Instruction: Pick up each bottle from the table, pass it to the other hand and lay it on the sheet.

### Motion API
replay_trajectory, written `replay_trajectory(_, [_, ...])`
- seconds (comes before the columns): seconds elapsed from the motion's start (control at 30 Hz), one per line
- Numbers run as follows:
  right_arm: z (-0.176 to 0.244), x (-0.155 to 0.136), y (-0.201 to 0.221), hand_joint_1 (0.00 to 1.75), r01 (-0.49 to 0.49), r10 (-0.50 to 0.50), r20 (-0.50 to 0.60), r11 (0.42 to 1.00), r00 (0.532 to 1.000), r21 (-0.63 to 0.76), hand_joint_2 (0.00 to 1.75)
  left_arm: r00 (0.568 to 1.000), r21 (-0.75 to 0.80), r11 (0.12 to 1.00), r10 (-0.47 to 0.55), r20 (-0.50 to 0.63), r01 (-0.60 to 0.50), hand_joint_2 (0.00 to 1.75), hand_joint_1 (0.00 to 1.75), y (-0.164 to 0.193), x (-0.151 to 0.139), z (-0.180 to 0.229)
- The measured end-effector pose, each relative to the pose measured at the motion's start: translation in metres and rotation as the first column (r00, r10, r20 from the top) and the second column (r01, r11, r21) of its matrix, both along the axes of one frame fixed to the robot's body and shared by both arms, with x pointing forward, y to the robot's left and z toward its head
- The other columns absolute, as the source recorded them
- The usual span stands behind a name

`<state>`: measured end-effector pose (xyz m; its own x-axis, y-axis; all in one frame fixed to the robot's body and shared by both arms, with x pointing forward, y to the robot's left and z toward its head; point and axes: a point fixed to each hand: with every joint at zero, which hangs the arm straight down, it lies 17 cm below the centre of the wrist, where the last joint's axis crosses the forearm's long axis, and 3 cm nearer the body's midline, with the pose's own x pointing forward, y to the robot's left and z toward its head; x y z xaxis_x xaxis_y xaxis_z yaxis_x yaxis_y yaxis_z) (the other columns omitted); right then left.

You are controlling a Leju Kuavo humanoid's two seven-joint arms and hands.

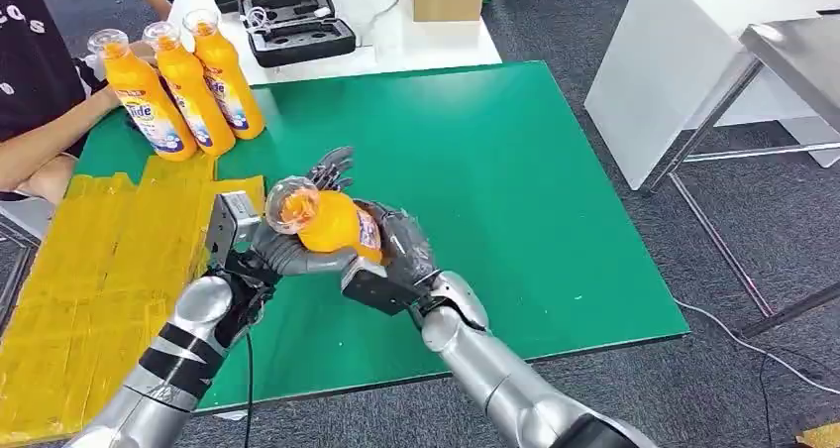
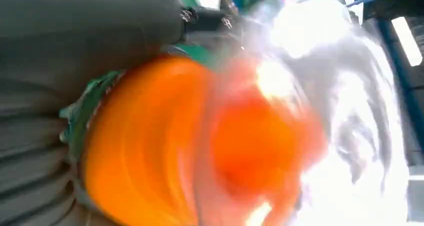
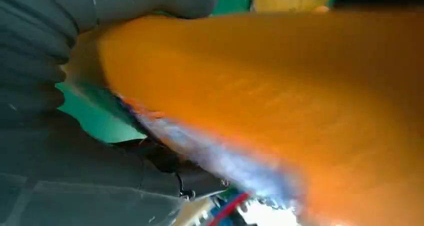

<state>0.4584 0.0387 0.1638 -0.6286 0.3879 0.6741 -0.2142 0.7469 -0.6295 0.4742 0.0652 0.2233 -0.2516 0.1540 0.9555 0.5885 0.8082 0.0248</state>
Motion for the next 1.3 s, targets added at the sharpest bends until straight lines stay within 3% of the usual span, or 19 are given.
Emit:
replay_trajectory(0.5, [-0.011,-0.013,0.011,1.75,0.003,0.006,0.077,0.994,0.997,-0.108,1.75,0.999,0.014,1.0,0.007,-0.045,-0.007,1.75,0.0,0.001,0.001,-0.021])
replay_trajectory(0.53, [-0.012,-0.014,0.012,1.75,0.002,0.007,0.08,0.993,0.997,-0.116,1.75,0.999,0.015,1.0,0.008,-0.048,-0.007,1.75,0.54,0.001,0.001,-0.023])
replay_trajectory(0.57, [-0.013,-0.014,0.012,1.75,0.003,0.006,0.077,0.993,0.997,-0.119,1.75,0.999,0.013,1.0,0.01,-0.049,-0.009,1.75,1.75,0.002,0.001,-0.023])
replay_trajectory(1.07, [-0.024,-0.017,0.015,1.75,-0.03,0.029,-0.025,0.997,0.999,-0.067,1.75,0.997,0.003,0.998,0.062,-0.05,-0.062,1.75,1.75,0.01,0.005,-0.03])
replay_trajectory(1.27, [-0.032,-0.022,0.018,1.75,-0.084,0.093,-0.164,0.995,0.982,0.06,1.75,0.995,-0.011,0.996,0.086,-0.053,-0.087,1.75,1.75,0.013,0.007,-0.029])
replay_trajectory(1.3, [-0.032,-0.024,0.018,1.19,-0.091,0.109,-0.19,0.99,0.976,0.106,1.75,0.994,-0.016,0.996,0.092,-0.052,-0.093,1.75,1.75,0.014,0.008,-0.028])
